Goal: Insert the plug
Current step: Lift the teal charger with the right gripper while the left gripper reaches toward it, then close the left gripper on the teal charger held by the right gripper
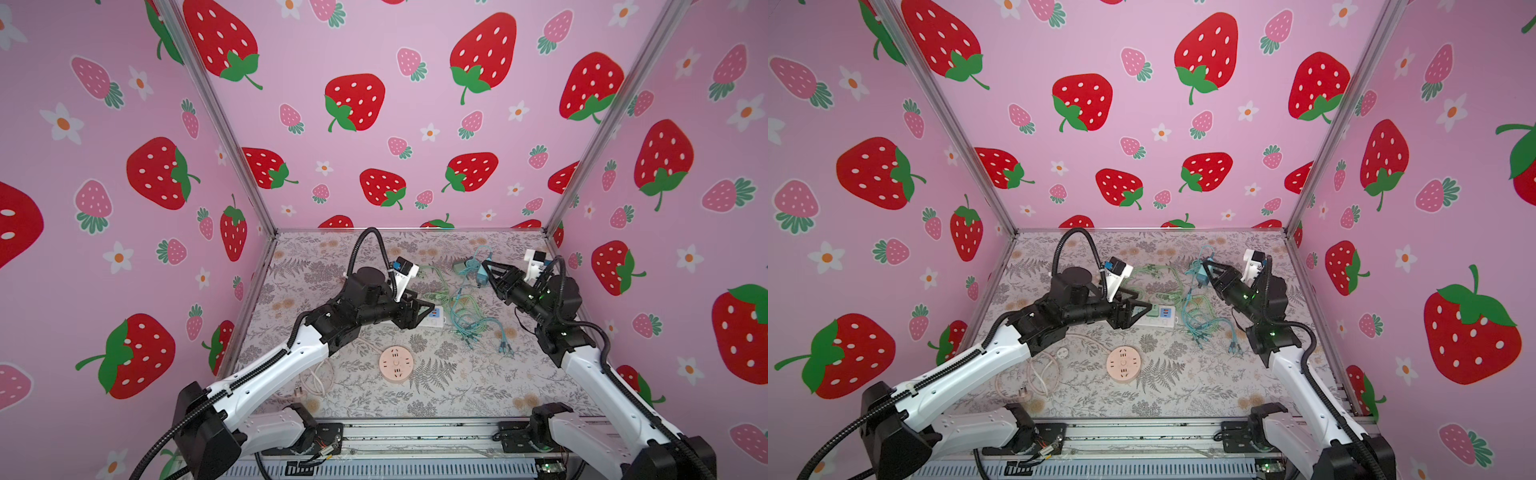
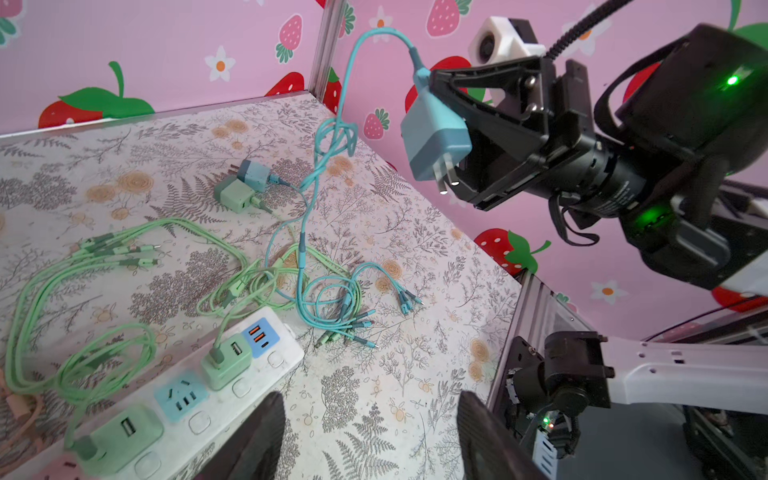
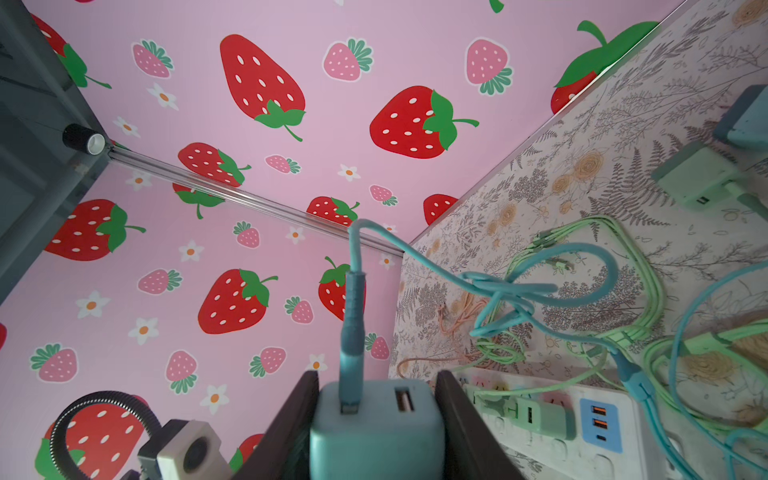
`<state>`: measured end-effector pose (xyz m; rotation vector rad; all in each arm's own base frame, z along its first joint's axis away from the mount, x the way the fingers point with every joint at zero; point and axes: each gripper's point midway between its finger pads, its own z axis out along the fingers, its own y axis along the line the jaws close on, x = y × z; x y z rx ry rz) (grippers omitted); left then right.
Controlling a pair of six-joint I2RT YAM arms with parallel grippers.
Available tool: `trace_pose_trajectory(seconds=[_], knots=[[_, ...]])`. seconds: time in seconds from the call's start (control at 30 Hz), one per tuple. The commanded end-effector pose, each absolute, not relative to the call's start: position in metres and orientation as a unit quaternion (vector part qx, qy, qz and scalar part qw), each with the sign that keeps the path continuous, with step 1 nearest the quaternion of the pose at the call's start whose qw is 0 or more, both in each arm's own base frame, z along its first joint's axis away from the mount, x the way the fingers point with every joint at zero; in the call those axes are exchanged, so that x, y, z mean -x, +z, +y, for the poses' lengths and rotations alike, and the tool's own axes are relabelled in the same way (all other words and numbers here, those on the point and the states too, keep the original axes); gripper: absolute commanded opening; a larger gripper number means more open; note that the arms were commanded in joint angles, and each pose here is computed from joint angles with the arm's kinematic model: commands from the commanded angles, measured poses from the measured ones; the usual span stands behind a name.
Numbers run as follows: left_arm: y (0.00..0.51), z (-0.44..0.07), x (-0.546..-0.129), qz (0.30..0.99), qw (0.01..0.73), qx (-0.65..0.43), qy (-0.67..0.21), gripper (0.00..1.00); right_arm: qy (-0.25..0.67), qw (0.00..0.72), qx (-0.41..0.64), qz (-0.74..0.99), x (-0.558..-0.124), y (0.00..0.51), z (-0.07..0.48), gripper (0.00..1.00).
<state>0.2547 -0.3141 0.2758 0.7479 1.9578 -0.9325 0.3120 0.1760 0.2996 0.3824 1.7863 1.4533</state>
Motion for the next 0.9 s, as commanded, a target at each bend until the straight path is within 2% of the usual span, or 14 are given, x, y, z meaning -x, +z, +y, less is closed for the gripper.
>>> trace_pose_trajectory(seconds=[0.0,0.3,0.87], knots=[[0.308,-0.331,-0.275,0.738,0.488,-0.316,-0.342,0.68,0.603,0.397,-0.170,0.670,-0.309,0.319,0.175,0.05],[0.318,-0.383,-0.272,0.666,0.539,-0.375,-0.354,0.70,0.604,0.381,-0.169,0.679,-0.307,0.307,0.187,0.05],[0.320,-0.415,-0.300,0.669,0.555,-0.350,-0.348,0.69,0.613,0.368,-0.151,0.682,-0.304,0.303,0.207,0.05]])
